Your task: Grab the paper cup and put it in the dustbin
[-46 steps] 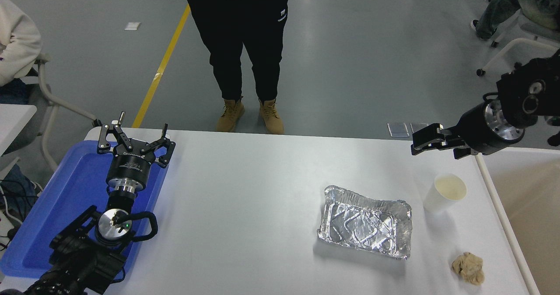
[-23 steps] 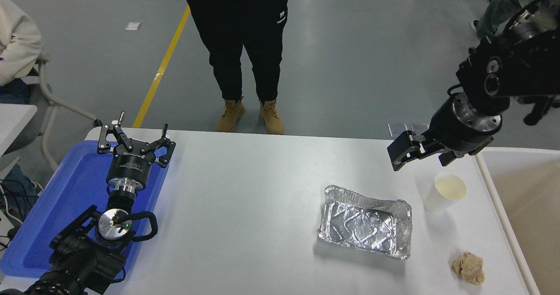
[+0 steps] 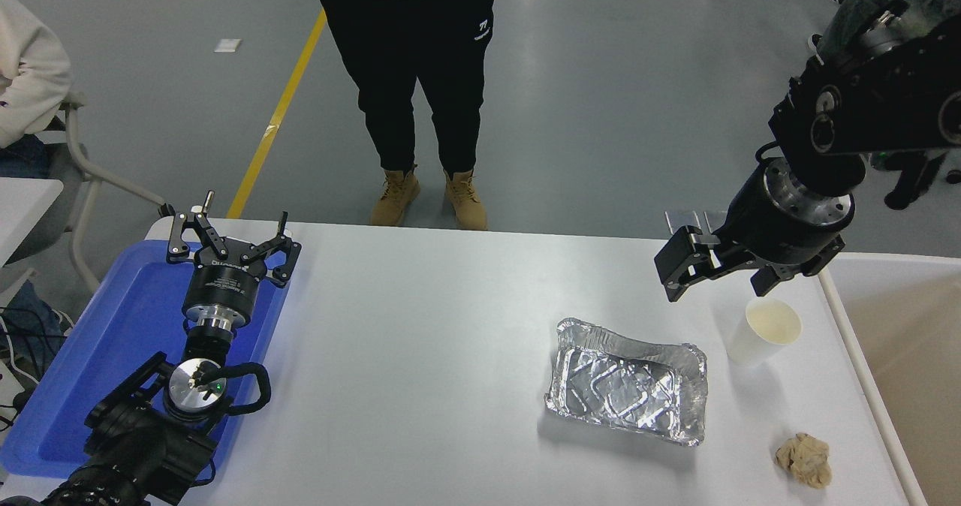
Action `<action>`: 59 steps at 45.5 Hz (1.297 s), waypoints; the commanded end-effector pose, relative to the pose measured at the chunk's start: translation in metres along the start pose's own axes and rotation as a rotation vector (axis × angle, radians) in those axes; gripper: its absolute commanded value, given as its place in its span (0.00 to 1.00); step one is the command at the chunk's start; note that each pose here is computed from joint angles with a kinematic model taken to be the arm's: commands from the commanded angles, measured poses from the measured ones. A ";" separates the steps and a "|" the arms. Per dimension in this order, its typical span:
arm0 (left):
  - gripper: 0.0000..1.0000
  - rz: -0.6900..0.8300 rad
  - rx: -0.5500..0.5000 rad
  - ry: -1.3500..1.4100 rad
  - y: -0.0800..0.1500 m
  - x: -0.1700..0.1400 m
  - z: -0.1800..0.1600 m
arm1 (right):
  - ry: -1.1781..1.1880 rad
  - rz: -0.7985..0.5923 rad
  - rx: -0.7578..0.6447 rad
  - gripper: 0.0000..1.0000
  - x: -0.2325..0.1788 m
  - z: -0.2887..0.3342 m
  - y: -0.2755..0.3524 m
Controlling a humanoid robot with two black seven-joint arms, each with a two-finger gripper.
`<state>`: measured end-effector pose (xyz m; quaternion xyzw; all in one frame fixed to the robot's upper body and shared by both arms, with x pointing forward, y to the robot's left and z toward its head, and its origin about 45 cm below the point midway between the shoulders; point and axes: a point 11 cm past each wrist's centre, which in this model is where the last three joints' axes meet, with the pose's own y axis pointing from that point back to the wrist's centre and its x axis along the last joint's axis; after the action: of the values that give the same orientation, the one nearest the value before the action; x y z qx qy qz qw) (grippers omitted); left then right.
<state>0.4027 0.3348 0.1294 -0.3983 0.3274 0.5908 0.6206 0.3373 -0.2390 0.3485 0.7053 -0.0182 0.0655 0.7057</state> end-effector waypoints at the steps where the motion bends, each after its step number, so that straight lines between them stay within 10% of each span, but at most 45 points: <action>1: 1.00 0.000 0.001 0.000 0.000 0.000 -0.001 | -0.020 -0.004 0.000 1.00 -0.003 0.002 0.018; 59: 1.00 0.000 0.000 0.001 0.000 0.000 0.000 | -0.041 0.044 -0.016 1.00 -0.002 0.042 0.029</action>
<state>0.4027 0.3344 0.1292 -0.3985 0.3278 0.5906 0.6205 0.3285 -0.2614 0.3949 0.7159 -0.0509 0.0496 0.6946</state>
